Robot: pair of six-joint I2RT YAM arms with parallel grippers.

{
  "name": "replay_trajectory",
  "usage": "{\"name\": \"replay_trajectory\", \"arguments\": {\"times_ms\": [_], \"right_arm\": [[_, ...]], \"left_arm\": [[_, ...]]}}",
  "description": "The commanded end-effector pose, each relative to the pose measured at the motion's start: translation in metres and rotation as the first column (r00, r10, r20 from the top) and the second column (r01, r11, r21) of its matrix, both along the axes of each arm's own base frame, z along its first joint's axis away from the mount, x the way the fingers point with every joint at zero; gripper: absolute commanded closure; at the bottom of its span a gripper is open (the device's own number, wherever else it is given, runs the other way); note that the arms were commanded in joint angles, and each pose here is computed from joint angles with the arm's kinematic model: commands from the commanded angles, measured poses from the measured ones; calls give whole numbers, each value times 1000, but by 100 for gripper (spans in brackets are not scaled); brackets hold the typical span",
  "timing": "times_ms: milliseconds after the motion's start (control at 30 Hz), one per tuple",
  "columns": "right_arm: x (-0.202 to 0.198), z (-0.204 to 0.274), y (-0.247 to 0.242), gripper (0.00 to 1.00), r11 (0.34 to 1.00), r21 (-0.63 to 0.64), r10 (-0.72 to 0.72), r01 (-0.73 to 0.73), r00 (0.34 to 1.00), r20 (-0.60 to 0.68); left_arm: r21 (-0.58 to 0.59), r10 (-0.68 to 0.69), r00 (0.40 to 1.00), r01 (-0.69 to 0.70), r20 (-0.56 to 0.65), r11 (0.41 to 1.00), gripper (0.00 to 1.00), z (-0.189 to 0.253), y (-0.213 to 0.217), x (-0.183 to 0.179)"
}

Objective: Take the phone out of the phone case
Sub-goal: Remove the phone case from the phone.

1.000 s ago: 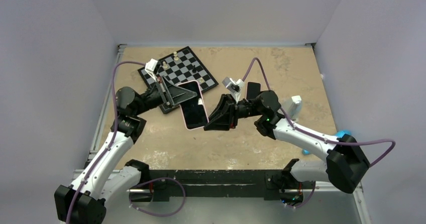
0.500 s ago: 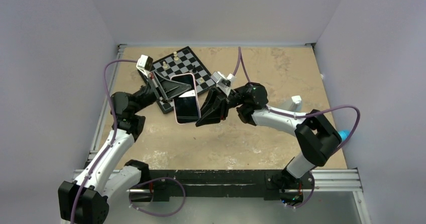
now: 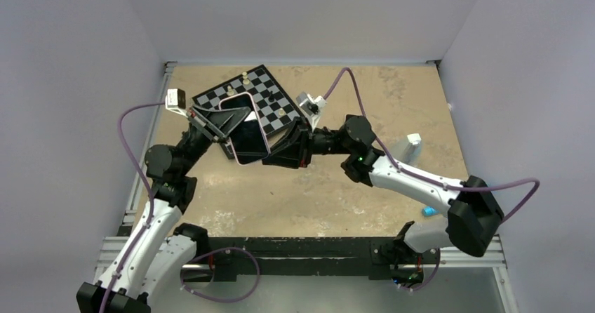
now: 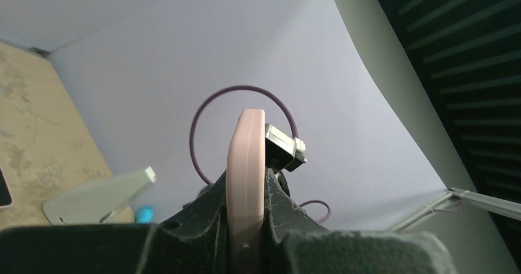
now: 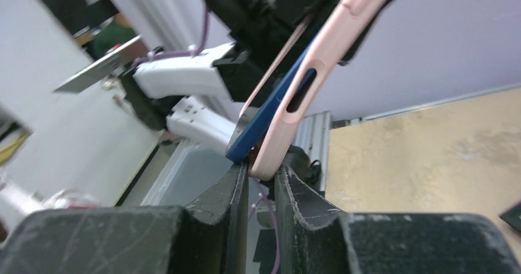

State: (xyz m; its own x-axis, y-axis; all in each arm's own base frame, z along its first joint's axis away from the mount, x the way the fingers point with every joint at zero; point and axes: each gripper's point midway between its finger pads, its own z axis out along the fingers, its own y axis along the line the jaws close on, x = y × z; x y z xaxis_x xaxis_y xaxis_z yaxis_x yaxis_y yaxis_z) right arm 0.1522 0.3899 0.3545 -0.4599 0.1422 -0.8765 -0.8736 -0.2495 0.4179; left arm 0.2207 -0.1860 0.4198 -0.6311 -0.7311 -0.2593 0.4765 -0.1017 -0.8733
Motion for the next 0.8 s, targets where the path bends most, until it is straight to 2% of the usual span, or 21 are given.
{"name": "replay_trajectory", "arguments": {"times_ms": [0, 100, 167, 300, 533, 767], "right_arm": [[79, -43, -15, 78, 876, -103, -480, 472, 875, -68], [51, -34, -19, 50, 894, -59, -446, 444, 894, -47], [37, -31, -20, 43, 907, -31, -420, 419, 905, -58], [26, -25, -21, 41, 925, 32, -375, 380, 922, -95], [24, -20, -10, 41, 920, 71, -373, 385, 918, -134], [30, -15, -5, 55, 902, 112, -394, 418, 900, -186]], "left_arm": [[-11, 37, 995, -37, 87, 999, 100, 7, 2, -21], [-66, 149, 984, -143, 101, 988, 100, 1, 13, -2], [-104, 206, 969, -193, 139, 976, 100, 3, 19, 7], [-177, 270, 949, -241, 161, 954, 100, 3, 22, 17], [-201, 252, 961, -226, 115, 953, 100, -2, 8, 26], [-271, 290, 953, -257, 86, 928, 100, -5, 10, 28]]}}
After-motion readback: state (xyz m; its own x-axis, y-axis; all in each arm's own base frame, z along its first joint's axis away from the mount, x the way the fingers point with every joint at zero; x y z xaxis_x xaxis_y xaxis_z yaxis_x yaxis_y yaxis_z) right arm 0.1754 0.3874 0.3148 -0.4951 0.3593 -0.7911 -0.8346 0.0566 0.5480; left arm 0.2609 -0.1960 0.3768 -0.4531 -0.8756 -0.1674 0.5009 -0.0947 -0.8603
